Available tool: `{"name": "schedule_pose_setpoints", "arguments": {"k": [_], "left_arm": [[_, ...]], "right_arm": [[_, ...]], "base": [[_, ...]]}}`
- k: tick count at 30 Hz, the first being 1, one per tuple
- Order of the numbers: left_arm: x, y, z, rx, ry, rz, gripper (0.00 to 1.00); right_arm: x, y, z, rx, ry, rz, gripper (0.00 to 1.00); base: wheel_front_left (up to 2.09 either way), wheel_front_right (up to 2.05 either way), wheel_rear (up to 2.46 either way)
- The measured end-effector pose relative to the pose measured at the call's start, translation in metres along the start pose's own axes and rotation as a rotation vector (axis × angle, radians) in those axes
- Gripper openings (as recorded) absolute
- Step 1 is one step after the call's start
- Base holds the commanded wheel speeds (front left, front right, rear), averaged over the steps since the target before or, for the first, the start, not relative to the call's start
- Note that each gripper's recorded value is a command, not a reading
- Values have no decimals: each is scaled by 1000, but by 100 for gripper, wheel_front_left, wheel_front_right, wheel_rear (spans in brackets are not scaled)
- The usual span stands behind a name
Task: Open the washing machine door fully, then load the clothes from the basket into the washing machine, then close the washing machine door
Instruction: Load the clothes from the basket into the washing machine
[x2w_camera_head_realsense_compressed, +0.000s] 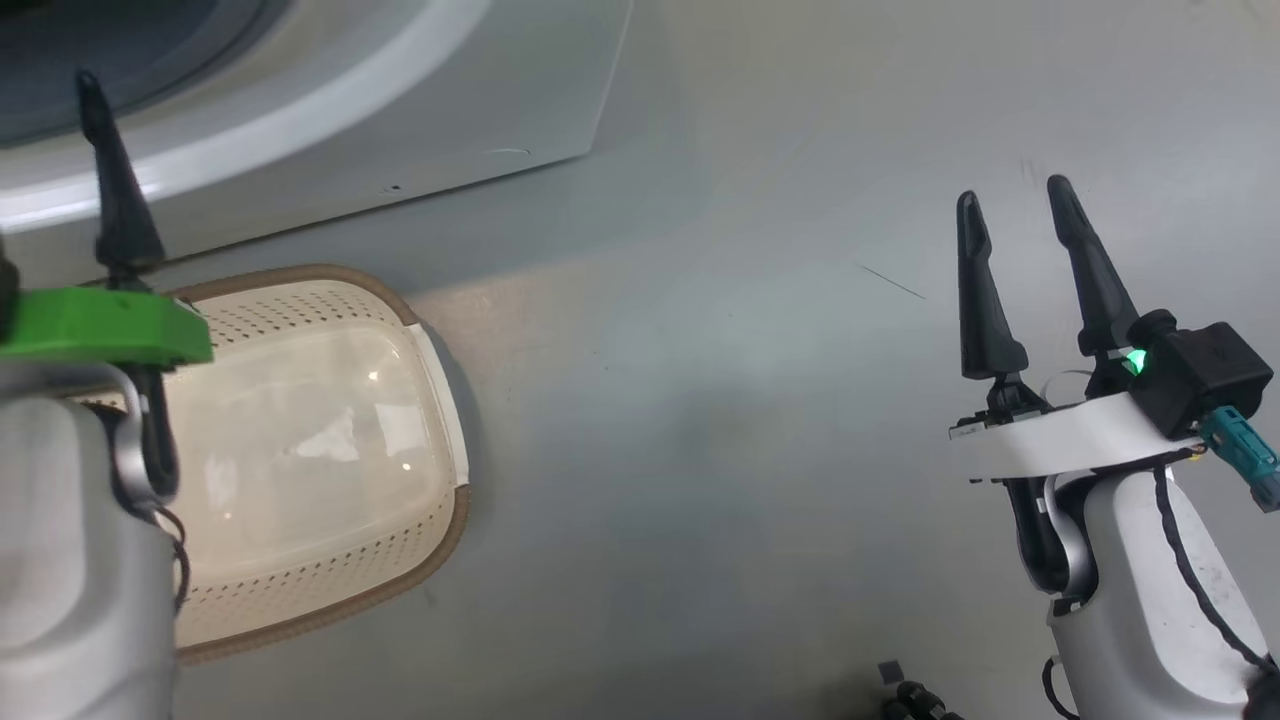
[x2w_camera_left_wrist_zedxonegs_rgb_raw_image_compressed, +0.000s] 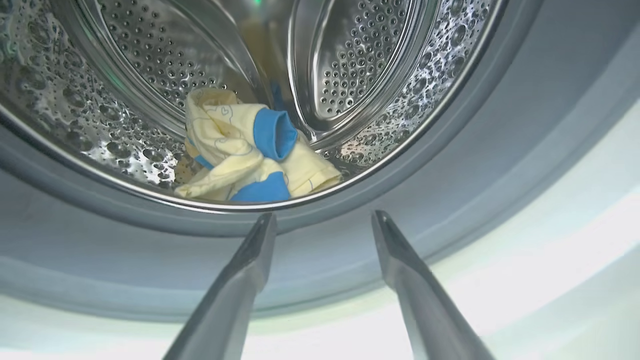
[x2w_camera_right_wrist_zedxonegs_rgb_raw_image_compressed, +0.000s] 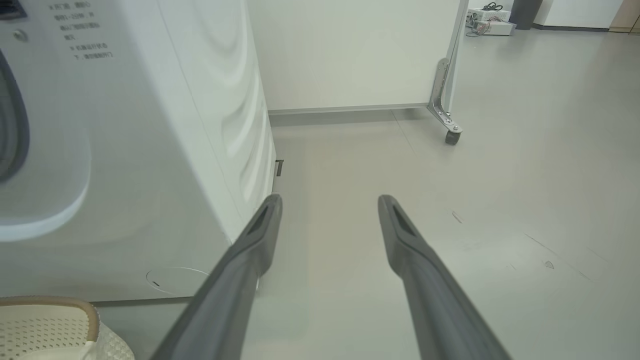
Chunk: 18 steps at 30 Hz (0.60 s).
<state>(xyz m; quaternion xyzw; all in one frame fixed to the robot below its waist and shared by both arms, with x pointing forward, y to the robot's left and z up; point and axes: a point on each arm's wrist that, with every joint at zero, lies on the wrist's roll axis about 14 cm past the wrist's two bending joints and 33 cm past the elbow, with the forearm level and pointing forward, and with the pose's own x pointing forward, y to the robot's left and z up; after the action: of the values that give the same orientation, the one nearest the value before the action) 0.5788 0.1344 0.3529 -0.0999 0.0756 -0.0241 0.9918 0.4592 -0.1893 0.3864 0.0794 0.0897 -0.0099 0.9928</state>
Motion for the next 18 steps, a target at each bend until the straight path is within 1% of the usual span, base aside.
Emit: {"name": "schedule_pose_setpoints", "arguments": {"k": [5, 13, 18], "left_arm": [[-37, -2, -1, -13, 33, 27, 100], [-86, 6, 22, -28, 14, 80, 100], [-116, 15, 37, -15, -5, 107, 100]], "right_arm": [[-9, 6, 0, -14, 11, 26, 100], [-23, 22, 11, -16, -7, 72, 100], [-35, 31, 16, -16, -11, 97, 100]], "base": [[0, 0, 0], [0, 0, 0], [0, 0, 0]]}}
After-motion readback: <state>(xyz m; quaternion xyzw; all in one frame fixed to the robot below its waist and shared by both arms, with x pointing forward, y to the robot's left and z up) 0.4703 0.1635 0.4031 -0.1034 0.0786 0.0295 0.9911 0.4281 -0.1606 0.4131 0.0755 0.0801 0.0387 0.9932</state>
